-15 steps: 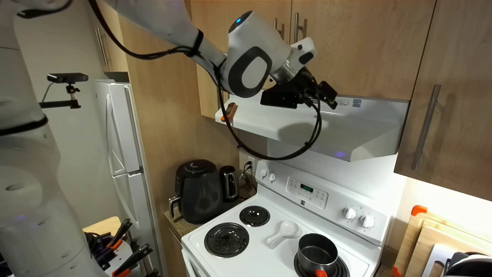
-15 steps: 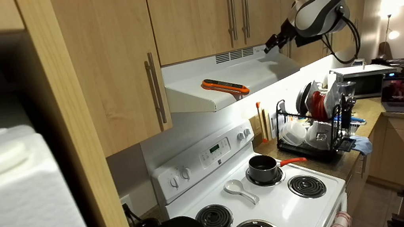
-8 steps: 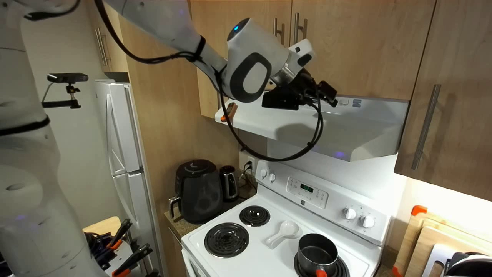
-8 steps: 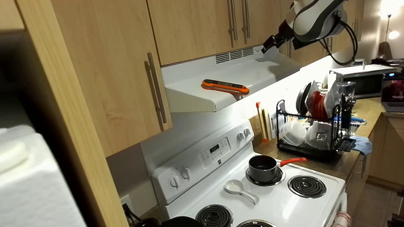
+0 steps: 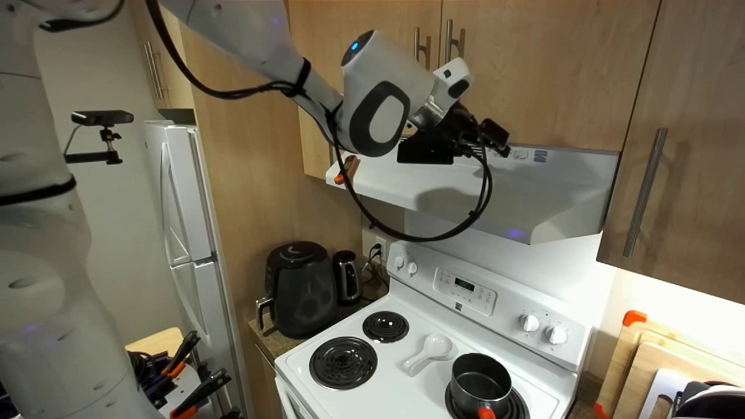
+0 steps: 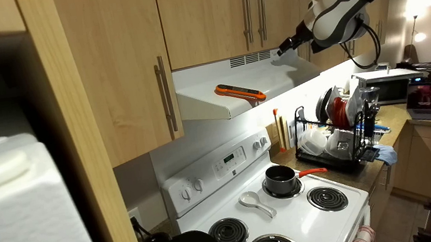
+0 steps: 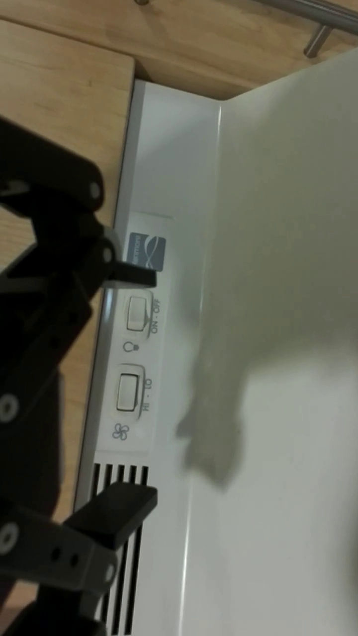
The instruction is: Flip the switch on the white object.
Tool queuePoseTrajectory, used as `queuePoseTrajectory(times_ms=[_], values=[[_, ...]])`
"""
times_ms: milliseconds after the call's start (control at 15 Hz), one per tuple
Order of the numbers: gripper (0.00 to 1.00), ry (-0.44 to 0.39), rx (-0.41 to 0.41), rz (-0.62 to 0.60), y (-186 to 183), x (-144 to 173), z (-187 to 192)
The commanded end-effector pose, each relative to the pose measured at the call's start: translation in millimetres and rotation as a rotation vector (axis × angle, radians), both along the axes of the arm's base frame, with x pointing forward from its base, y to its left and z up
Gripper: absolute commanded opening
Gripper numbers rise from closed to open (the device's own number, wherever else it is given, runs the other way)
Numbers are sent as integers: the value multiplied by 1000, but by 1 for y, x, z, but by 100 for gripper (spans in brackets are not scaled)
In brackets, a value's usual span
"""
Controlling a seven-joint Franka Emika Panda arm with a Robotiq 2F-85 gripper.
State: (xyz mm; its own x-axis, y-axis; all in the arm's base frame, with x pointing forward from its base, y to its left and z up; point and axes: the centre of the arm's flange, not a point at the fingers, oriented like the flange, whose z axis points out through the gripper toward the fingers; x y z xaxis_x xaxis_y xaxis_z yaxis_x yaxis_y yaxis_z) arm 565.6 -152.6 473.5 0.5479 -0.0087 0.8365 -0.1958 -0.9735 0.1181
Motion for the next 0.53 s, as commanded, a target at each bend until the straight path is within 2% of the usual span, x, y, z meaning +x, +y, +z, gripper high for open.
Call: queuePoseTrajectory(times_ms=[0, 467], values=[[100, -19, -1, 15, -6, 2, -6], [100, 0, 3, 21, 12, 3, -1]])
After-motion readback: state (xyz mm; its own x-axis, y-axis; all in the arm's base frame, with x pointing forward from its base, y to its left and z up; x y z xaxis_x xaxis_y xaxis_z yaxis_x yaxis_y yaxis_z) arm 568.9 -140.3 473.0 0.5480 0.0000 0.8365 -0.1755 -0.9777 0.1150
